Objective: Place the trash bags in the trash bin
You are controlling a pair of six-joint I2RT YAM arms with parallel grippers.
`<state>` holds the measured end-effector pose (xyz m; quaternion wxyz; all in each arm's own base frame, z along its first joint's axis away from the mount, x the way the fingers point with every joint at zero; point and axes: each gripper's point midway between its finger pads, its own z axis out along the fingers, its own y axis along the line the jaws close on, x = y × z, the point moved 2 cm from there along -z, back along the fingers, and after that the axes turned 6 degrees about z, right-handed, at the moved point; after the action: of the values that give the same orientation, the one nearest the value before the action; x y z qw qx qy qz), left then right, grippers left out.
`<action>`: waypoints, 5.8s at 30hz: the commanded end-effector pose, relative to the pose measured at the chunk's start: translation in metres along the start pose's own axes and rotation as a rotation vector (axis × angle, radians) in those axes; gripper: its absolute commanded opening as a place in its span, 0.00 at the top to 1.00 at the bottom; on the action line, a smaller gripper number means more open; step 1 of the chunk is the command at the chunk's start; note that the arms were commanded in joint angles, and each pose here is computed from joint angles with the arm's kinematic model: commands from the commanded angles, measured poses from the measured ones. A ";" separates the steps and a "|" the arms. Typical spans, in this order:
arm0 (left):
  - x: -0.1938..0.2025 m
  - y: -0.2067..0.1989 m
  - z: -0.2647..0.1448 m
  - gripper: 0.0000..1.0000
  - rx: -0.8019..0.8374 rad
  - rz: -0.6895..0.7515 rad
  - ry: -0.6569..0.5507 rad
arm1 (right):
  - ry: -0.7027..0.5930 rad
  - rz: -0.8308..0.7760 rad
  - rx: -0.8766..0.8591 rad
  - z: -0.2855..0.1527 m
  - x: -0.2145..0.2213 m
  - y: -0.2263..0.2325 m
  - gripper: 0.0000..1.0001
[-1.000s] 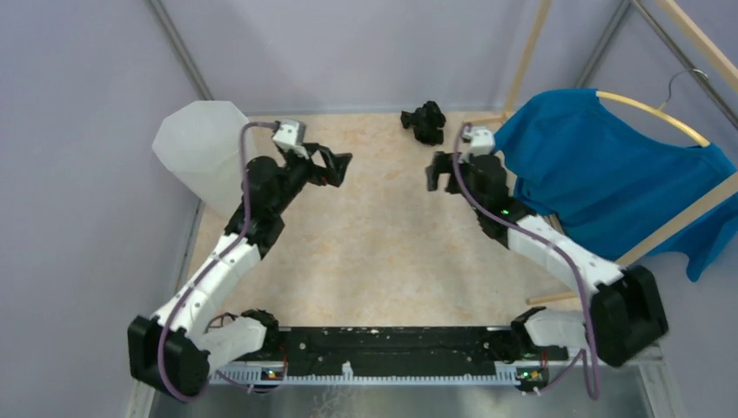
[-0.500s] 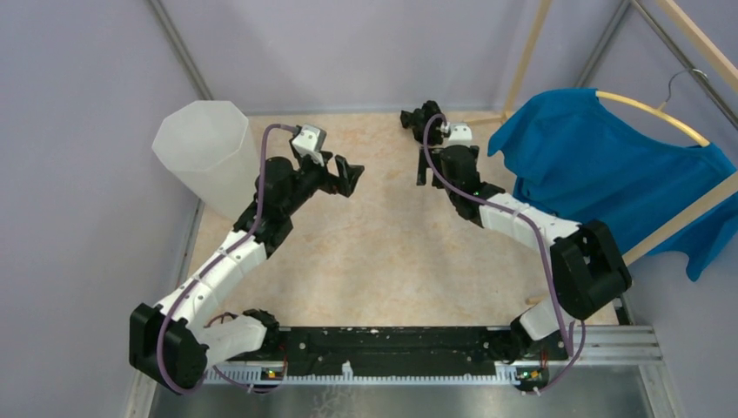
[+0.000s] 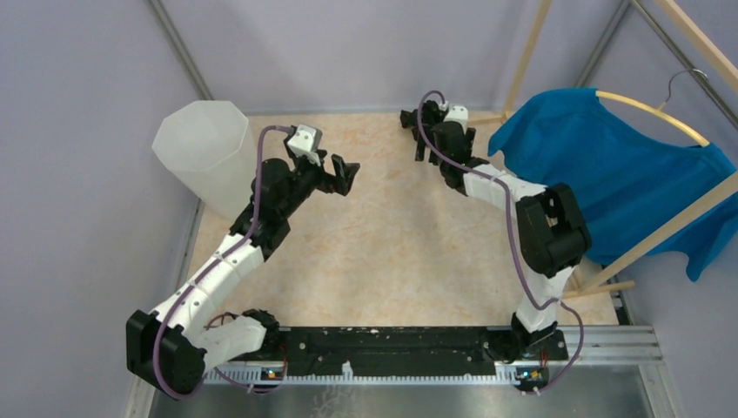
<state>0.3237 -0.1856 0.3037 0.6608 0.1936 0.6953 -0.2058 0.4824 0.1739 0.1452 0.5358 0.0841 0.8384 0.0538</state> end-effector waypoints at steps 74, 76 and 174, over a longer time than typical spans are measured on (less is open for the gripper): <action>0.046 -0.111 0.026 0.01 0.382 0.105 0.305 | 0.269 0.278 -1.214 -0.258 0.019 0.039 1.00; 0.045 -0.104 0.026 0.02 0.337 0.120 0.299 | 0.273 0.278 -1.213 -0.261 0.019 0.038 1.00; -0.076 -0.074 -0.060 1.00 0.169 0.028 -0.282 | -0.007 0.261 -1.542 -0.274 0.094 0.124 0.43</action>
<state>0.2370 -0.2149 0.3696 0.7209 0.2394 0.5915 -0.2703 0.2166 0.3100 0.1401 0.3633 -0.1658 0.6482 0.6484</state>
